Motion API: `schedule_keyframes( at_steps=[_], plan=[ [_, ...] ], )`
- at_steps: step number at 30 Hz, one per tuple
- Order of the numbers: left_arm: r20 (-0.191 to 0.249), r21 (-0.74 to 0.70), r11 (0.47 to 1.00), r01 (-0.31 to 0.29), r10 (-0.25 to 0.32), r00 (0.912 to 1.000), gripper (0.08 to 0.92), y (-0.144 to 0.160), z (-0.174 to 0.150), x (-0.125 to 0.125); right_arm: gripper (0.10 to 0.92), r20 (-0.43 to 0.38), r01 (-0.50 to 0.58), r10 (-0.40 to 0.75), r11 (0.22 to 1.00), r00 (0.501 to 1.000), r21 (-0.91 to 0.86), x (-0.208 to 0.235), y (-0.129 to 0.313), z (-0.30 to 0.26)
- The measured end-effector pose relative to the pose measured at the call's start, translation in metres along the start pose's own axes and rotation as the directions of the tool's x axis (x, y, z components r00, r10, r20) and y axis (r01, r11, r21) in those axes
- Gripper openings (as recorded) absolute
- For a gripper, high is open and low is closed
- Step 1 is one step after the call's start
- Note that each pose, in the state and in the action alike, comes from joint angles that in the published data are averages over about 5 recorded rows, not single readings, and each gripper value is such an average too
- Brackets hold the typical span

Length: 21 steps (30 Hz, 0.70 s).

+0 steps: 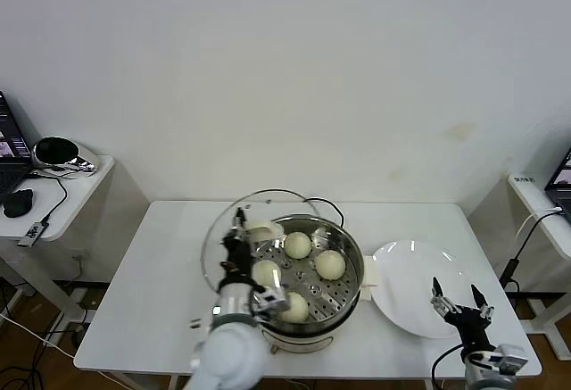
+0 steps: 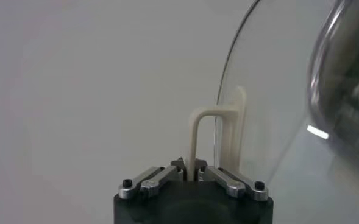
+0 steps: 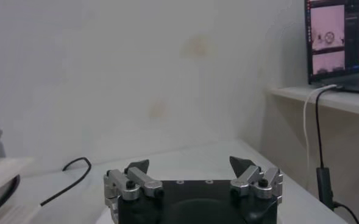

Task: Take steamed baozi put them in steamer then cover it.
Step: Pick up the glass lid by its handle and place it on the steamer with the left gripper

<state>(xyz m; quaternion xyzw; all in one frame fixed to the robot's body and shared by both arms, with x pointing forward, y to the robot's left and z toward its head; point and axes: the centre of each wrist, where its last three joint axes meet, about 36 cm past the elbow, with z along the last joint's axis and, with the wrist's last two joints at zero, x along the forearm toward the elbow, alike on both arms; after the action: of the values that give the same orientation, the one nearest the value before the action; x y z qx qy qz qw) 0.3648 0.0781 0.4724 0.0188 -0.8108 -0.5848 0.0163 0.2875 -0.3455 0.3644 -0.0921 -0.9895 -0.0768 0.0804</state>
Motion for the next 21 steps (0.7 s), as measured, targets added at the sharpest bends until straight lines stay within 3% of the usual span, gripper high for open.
schedule_keyframes(
  at_steps=[5,9,21],
  plan=[
    [0.062,-0.049,0.999,-0.011,0.014,0.998,0.152,-0.015,-0.027,0.001,0.823,-0.009,-0.007,0.007,1.0,1.0,-0.012,0.002,-0.001,-0.001],
    [0.086,-0.094,0.995,-0.021,0.03,0.9959,0.152,-0.026,-0.04,0.001,0.823,-0.012,-0.008,0.008,1.0,1.0,-0.027,0.002,0.0,-0.002],
    [0.084,-0.241,0.97,-0.044,0.066,0.9942,0.152,-0.046,-0.049,0.0,0.823,-0.02,-0.011,0.01,0.999,1.0,-0.038,-0.001,0.001,-0.002]
  ],
)
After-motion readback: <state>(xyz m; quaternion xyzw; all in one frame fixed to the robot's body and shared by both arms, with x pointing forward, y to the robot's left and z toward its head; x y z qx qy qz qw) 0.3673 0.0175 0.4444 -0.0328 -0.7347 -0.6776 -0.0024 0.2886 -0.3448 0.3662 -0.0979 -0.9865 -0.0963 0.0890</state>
